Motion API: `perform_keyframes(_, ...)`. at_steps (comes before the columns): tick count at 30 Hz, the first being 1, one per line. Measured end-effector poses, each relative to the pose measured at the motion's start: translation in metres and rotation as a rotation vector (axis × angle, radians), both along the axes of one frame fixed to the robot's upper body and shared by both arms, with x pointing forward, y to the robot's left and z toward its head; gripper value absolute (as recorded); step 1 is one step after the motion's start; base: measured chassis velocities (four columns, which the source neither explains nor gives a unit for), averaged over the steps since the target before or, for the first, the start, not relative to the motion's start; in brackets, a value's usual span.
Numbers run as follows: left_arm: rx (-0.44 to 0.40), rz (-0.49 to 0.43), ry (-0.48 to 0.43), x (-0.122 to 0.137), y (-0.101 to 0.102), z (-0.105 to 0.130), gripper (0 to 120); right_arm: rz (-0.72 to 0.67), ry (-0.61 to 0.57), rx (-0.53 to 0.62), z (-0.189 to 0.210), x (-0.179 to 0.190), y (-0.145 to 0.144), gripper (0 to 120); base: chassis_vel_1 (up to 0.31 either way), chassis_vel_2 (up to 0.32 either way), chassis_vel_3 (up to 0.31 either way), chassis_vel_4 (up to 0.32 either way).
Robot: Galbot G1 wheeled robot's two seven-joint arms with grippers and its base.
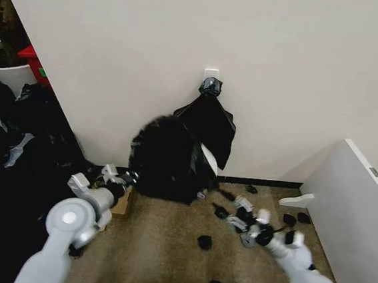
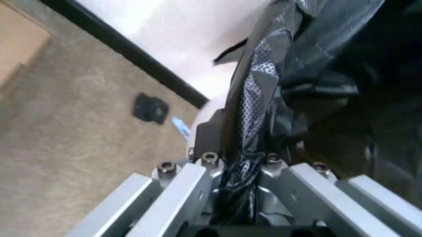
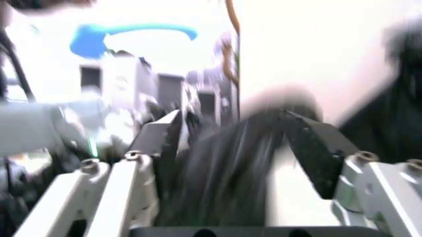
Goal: Place the garbage bag over the trash bin.
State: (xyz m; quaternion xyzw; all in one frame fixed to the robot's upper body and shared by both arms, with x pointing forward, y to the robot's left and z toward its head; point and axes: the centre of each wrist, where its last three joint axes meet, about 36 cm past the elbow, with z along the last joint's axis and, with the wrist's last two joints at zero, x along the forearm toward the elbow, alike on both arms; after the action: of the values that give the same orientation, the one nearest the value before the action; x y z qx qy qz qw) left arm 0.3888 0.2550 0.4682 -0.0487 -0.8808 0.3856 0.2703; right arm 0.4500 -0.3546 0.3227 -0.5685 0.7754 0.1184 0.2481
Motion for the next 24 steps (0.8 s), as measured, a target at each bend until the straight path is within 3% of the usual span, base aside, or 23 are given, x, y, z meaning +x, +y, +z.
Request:
perform_keyframes(2,0.047,-0.006,-0.003,-0.001,-0.002,0.002,1,-0.014,-0.036,0.021,0.019,0.005,-0.009,66,0.000,0.000,0.000,0.000)
perform_keyframes(5,0.186,-0.048,0.013,-0.005,-0.009,0.008,1,-0.216,-0.102,0.079,0.072,0.011,-0.030,81,0.000,0.000,0.000,0.000)
perform_keyframes(7,0.213,-0.058,0.018,-0.006,-0.011,0.008,1,-0.270,-0.111,0.082,0.080,0.011,-0.033,82,0.000,0.000,0.000,0.000)
perform_keyframes(10,0.369,-0.101,0.040,-0.009,-0.028,-0.002,1,-0.623,-0.124,0.058,0.134,0.000,-0.034,98,0.000,0.000,0.000,0.000)
perform_keyframes(11,0.369,-0.101,0.040,-0.009,-0.028,-0.002,1,-0.623,-0.124,0.058,0.134,0.000,-0.034,98,0.000,0.000,0.000,0.000)
perform_keyframes(15,0.429,-0.092,0.078,-0.013,-0.039,-0.017,1,-0.860,-0.035,0.138,0.174,-0.010,-0.010,100,0.000,0.000,0.000,0.000)
perform_keyframes(24,0.416,-0.121,0.128,-0.019,-0.055,-0.030,1,-0.986,0.014,0.109,0.177,-0.012,0.000,100,0.000,0.000,0.000,0.000)
